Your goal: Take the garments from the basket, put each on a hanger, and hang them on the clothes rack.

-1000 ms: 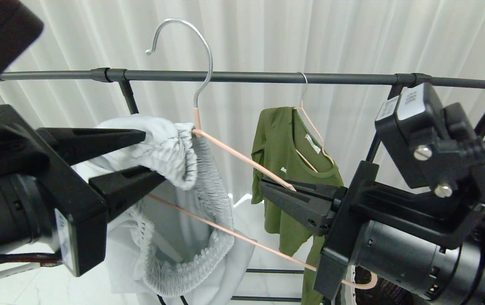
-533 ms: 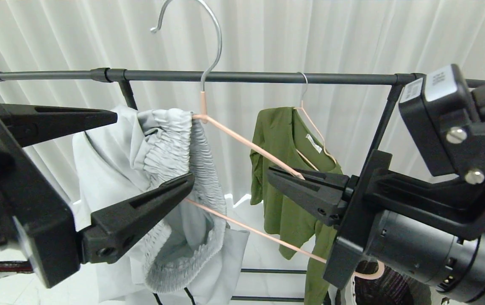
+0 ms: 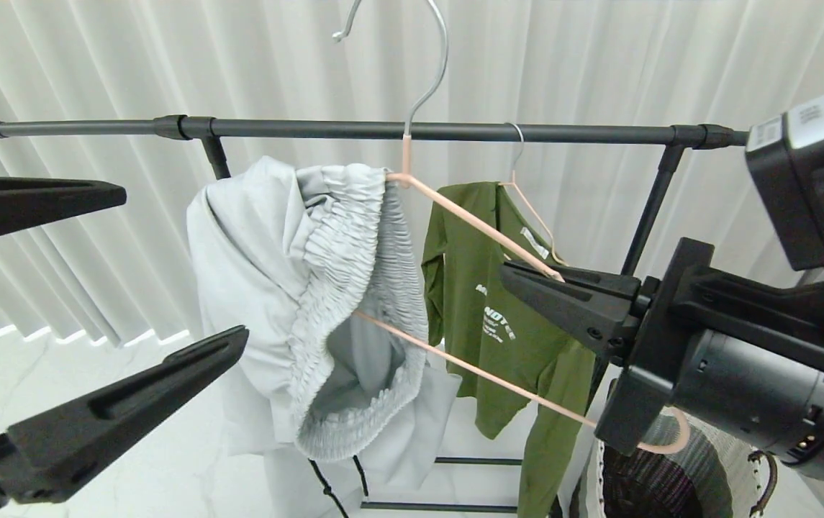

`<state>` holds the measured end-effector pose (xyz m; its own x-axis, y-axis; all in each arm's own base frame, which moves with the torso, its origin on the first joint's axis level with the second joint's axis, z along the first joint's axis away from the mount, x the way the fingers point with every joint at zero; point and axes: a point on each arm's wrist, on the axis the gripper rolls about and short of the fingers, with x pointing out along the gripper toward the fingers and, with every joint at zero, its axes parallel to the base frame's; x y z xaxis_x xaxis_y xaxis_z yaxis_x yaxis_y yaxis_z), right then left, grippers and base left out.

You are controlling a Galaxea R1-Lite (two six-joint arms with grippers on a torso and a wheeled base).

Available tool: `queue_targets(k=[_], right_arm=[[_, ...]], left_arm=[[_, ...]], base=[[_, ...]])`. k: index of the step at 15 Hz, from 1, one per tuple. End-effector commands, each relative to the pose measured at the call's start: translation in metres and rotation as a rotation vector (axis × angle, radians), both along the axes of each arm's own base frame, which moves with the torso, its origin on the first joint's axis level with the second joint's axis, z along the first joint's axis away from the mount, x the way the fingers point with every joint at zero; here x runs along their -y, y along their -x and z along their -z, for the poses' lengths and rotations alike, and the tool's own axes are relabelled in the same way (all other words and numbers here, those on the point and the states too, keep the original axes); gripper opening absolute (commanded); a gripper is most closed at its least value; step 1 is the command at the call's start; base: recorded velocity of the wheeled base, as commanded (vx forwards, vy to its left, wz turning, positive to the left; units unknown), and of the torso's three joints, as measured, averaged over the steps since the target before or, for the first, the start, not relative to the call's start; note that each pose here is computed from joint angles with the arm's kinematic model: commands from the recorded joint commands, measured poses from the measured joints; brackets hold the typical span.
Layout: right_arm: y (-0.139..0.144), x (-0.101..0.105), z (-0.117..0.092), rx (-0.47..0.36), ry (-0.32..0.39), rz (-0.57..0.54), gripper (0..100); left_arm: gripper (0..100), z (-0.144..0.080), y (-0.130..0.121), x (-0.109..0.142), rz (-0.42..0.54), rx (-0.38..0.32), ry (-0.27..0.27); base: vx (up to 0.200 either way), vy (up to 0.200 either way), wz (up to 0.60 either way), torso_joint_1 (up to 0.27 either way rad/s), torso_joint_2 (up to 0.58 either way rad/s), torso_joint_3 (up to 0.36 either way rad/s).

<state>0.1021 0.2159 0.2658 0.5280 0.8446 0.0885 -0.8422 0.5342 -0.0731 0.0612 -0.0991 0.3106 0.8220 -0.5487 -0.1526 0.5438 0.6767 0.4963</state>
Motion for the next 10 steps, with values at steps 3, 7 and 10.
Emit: queue_targets(k=[3, 7, 10], right_arm=[[0.004, 0.011, -0.002, 0.019, -0.002, 0.003, 0], [0.012, 0.023, 0.007, 0.039, 0.040, -0.009, 0], [0.017, 0.021, 0.008, 0.047, 0.060, -0.033, 0]], left_arm=[[100, 0.000, -0.004, -0.013, 0.019, 0.016, -0.009], [100, -0.001, -0.032, -0.017, 0.098, 0.025, -0.086], [100, 0.012, -0.053, -0.006, 0.170, -0.006, -0.174]], base=[[0.000, 0.000, 0.00, 0.000, 0.00, 0.000], [0.000, 0.000, 0.00, 0.000, 0.00, 0.000], [0.000, 0.000, 0.00, 0.000, 0.00, 0.000]])
